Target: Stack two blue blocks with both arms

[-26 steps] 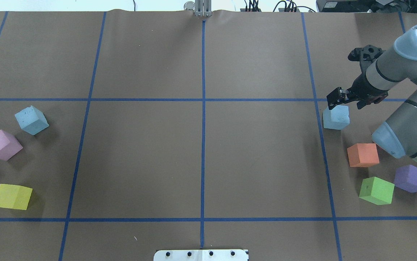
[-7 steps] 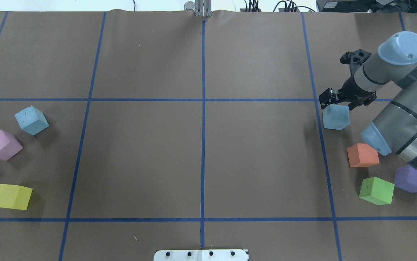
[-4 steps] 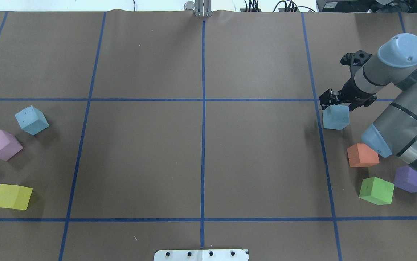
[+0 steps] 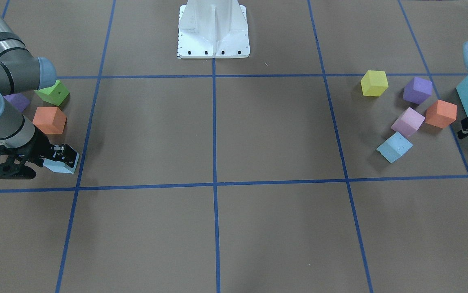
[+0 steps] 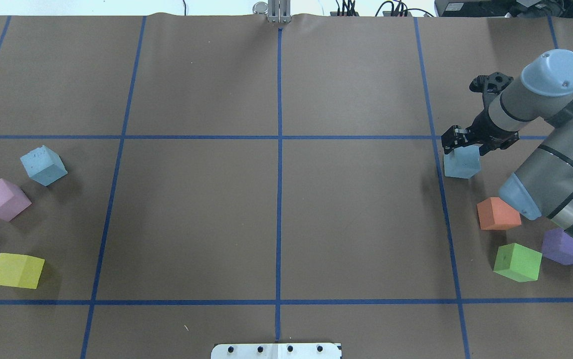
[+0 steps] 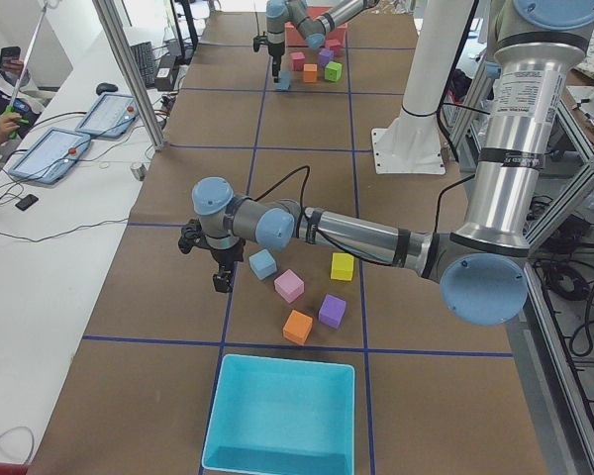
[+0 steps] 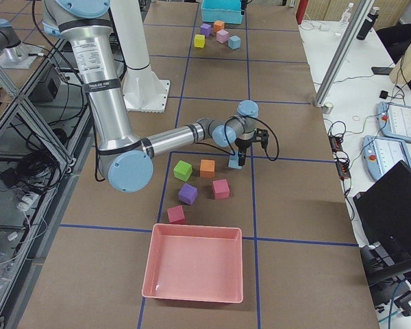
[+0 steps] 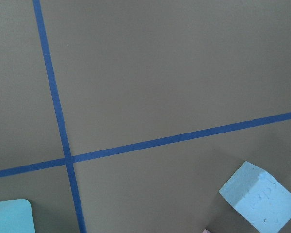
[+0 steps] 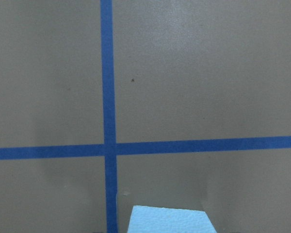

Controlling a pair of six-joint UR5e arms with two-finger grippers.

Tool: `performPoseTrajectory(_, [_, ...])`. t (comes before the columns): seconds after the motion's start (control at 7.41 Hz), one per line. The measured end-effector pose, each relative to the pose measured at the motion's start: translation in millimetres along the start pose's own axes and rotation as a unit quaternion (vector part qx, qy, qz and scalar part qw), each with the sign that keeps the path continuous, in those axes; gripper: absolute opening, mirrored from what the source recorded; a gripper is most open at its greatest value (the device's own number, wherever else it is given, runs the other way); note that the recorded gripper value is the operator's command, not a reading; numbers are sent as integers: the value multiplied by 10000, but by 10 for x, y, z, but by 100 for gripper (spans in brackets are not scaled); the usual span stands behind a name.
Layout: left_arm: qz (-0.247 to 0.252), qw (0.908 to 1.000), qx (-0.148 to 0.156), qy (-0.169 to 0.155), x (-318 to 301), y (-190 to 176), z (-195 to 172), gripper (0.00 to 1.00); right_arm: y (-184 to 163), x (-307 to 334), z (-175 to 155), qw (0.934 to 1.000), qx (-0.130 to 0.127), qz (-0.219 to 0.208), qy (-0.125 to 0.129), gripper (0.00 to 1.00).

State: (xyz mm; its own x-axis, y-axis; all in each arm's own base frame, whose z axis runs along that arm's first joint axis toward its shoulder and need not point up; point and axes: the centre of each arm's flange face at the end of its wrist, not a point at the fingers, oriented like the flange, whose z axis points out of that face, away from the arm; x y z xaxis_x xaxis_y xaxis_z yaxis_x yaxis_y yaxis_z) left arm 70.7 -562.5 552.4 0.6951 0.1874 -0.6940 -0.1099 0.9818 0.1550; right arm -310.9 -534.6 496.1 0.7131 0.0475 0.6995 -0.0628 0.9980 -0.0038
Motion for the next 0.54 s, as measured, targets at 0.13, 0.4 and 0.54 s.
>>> performPoseTrajectory(0.13, [-10,10000,10,6,19,2,15,100,75,48,61,10000,36,-11,-60,90])
performPoseTrajectory(0.4, [-8,10000,12,7,30,6,29,100,199,-28,165,9998,123,24,-152,81])
performPoseTrajectory(0.54, [-6,10000,11,7,31,7,32,100,220,-59,177,9998,140,26,-167,76])
